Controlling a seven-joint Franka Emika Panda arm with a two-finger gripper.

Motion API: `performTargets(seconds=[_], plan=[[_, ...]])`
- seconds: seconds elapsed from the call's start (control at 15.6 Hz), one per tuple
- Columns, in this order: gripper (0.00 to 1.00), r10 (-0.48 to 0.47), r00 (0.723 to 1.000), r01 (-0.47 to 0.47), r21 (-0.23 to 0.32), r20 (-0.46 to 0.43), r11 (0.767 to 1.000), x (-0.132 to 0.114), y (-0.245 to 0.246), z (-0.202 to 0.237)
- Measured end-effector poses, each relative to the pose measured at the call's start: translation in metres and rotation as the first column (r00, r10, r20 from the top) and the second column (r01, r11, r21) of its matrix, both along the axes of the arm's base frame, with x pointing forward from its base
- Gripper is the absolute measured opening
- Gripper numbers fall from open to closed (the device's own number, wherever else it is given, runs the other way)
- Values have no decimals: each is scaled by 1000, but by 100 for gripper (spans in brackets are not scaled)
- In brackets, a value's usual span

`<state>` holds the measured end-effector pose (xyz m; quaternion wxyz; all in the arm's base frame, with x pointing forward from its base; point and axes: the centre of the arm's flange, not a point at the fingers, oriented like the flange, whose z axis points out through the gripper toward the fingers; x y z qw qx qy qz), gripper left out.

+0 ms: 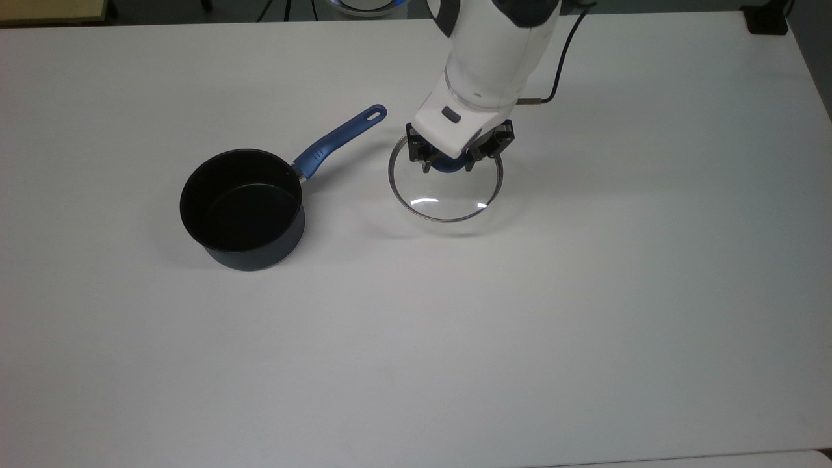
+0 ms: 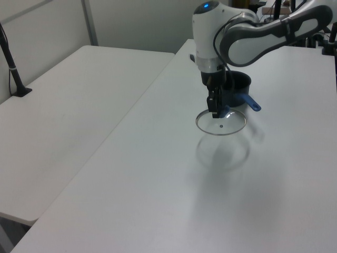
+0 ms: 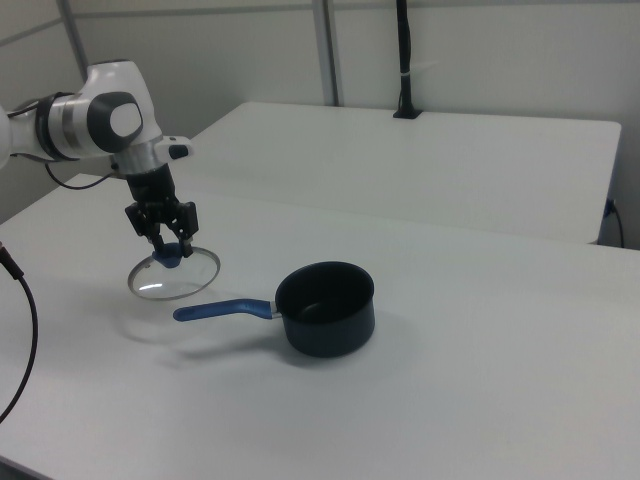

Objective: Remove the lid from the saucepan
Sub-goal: 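Carry the lid away from the saucepan and lower it to the table, then set the lid flat on the table and open the gripper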

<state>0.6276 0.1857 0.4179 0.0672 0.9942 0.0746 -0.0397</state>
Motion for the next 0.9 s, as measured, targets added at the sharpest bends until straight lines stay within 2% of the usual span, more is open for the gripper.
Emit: performTargets(seconds=[0.64,0.9], plan=[[62,4,997,-6,-28,-83,1000,-11,34,-58],[62,-13,997,11,-28,-76,1000,-14,36,-69]])
